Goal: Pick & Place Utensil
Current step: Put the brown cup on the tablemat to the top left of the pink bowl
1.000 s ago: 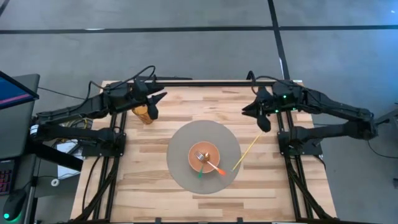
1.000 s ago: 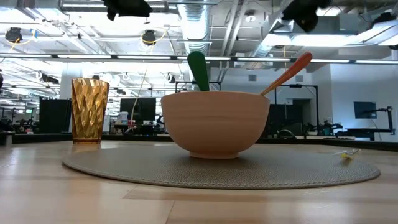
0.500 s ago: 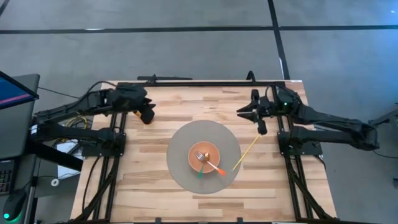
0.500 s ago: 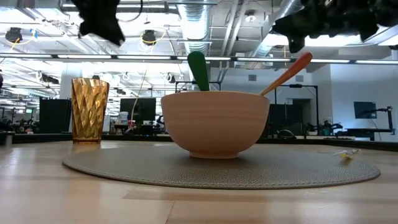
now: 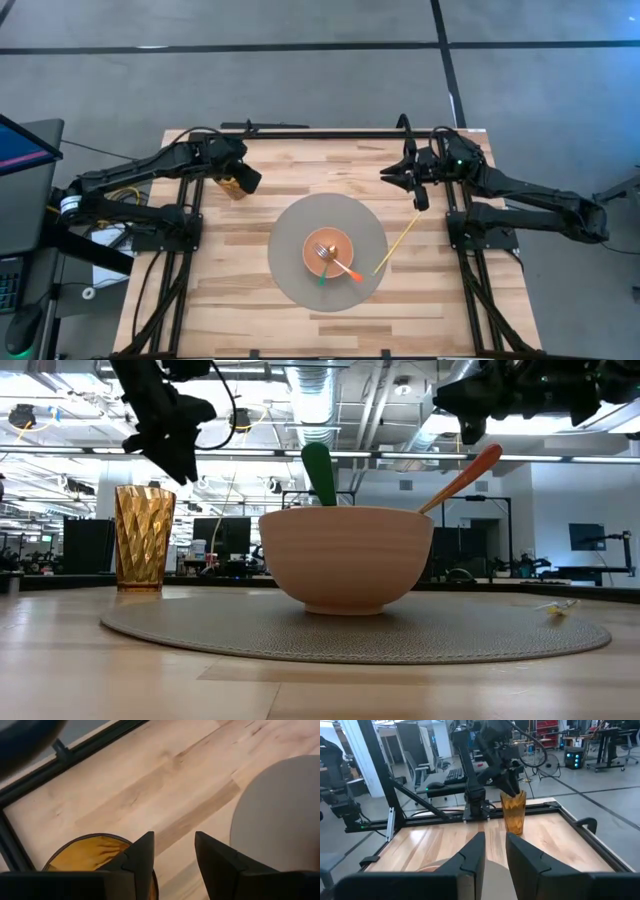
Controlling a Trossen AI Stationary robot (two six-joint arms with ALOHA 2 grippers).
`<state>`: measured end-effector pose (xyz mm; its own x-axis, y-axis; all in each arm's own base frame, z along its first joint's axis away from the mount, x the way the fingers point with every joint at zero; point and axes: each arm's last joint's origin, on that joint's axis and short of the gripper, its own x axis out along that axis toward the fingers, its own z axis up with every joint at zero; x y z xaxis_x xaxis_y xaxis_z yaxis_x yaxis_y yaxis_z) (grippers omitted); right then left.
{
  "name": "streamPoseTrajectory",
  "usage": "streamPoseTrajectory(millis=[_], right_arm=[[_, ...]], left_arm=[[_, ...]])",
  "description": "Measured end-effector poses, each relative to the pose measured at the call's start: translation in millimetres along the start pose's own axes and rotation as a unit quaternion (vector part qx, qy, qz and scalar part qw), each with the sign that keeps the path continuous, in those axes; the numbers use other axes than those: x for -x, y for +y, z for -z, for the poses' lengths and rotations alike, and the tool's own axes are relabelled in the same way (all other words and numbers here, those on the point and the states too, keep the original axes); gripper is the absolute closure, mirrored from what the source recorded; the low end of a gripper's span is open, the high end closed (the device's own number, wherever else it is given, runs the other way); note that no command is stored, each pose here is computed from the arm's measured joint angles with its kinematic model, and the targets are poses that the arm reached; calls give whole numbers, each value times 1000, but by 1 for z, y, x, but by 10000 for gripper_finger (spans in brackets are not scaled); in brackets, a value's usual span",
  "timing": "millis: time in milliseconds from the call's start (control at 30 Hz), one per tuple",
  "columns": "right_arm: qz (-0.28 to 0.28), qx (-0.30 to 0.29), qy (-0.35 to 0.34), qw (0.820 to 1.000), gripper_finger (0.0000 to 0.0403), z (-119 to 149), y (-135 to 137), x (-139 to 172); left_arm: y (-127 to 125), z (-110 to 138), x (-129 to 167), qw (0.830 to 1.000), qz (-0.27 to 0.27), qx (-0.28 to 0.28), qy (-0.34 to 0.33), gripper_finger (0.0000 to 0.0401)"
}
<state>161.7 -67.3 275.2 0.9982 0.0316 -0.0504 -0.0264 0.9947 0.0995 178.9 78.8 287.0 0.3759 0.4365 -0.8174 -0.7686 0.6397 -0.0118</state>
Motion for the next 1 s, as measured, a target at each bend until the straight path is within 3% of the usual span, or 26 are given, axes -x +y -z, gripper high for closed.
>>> streamPoseTrajectory(millis=[300, 567, 700, 833, 1000], right_arm=[[1, -4, 8, 1000, 332, 2, 0, 0], [0, -6, 12, 1000, 332, 3, 0, 0], [1, -6, 12, 1000, 332, 3, 0, 0], [1, -6, 11, 1000, 332, 2, 0, 0], [2, 0, 3, 1000, 332, 1, 0, 0]], left_arm=[[4, 10, -2, 999, -20, 33, 38, 258], [4, 31, -21, 996, -34, 18, 77, 265], [3, 31, -21, 997, -31, 15, 73, 304], [3, 30, -21, 997, -28, 3, 71, 379], [-5, 22, -18, 999, 8, -14, 37, 386]])
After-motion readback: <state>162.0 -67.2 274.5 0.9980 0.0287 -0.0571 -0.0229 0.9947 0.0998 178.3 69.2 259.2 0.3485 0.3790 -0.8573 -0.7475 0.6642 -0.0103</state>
